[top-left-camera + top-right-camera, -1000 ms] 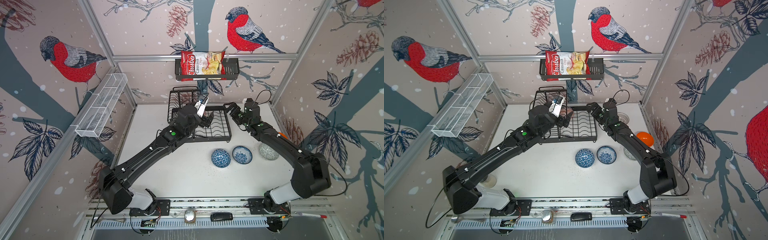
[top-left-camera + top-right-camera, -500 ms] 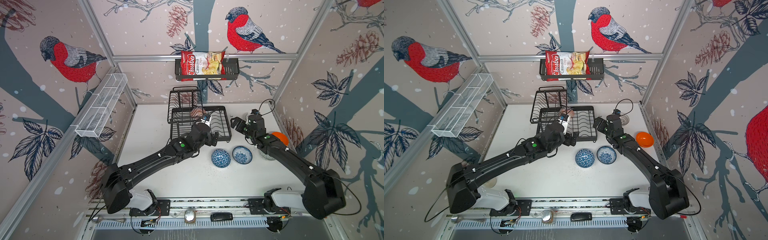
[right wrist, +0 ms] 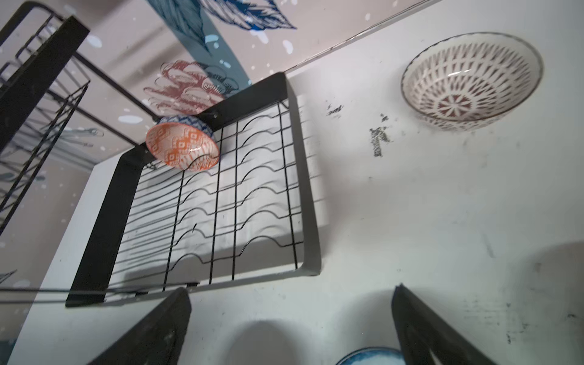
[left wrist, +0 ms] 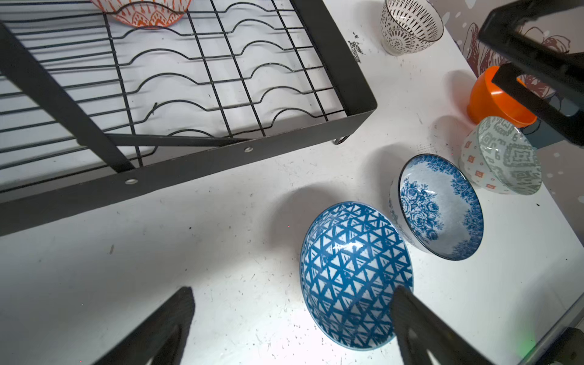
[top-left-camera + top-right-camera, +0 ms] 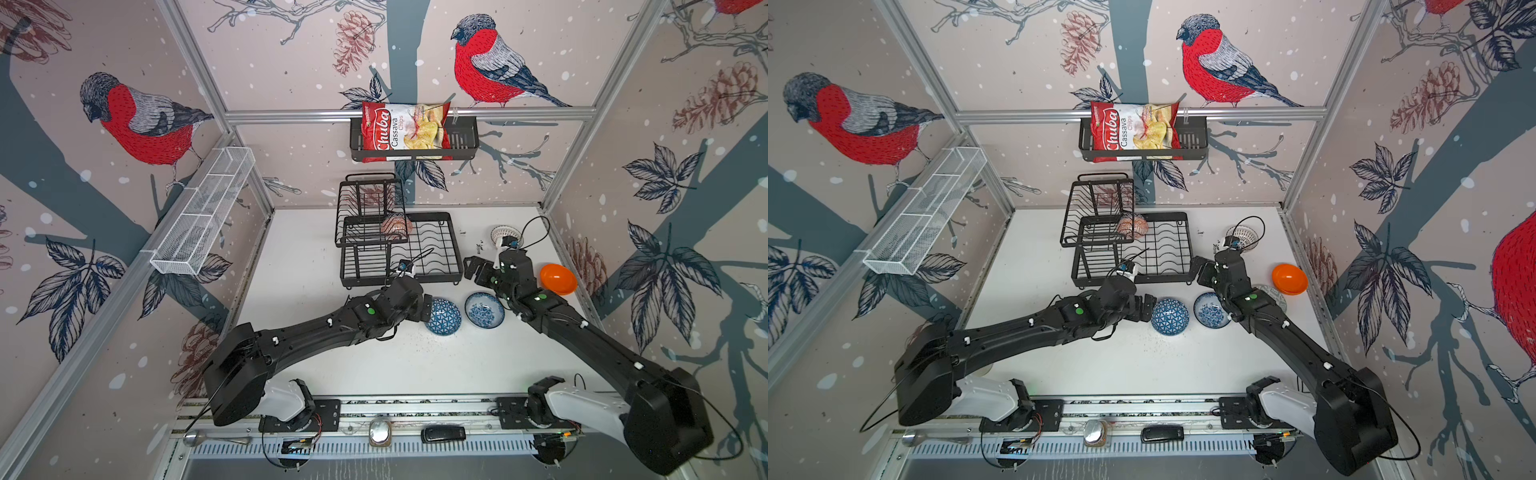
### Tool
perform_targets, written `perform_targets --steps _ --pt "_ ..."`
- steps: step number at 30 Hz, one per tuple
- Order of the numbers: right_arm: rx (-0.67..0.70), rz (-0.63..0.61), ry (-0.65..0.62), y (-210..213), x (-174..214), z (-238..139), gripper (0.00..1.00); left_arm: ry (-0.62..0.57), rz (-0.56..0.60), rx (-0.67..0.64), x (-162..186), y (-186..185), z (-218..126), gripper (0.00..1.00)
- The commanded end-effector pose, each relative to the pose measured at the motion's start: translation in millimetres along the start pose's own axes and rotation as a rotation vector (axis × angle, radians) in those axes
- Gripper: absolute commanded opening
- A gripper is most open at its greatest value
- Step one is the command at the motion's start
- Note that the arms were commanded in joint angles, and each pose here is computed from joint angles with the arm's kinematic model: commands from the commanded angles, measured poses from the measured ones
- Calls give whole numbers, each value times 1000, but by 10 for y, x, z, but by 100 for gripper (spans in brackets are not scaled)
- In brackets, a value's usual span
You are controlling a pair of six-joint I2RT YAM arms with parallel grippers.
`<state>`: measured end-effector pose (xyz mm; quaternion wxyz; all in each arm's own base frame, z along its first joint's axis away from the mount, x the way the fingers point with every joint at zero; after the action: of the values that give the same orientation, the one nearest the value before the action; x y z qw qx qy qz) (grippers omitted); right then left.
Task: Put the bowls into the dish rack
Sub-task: 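Move both grippers down toward the blue triangle-pattern bowl on the table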
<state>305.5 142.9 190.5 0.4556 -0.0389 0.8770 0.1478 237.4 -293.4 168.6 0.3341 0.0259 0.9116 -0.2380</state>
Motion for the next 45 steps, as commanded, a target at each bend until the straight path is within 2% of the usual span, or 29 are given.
perform_targets --steps 1,8,17,23,28,37,45 --pt "-25 -94 120 126 282 -20 95 27 -33 17 74 -2 24 97" --pt "-43 -132 245 301 765 -77 79 24 -40 1 143 104 9 97" --pt "-35 -210 343 355 949 27 63 4 -41 -18 161 197 -19 97" --pt "-58 -211 395 408 1065 121 55 -2 -26 -54 165 258 -2 97" --pt "-44 -222 417 414 1100 154 53 -4 -21 -56 150 247 -1 97" --pt "-39 -233 454 405 1183 177 48 -27 -18 -165 72 341 5 97" --pt "-33 -231 472 380 1251 200 39 -6 -15 -154 106 323 28 97"
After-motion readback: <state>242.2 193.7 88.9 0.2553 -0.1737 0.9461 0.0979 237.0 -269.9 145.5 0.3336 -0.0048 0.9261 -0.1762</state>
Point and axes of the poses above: each gripper's point midway between its finger pads, its own z axis out along the fingers, its own y axis along the line the jaws close on, x = y × z, the point moved 3 cm from there along -z, back along the fingers, and after that the axes turned 11 degrees about -z, right-handed, at the moved point
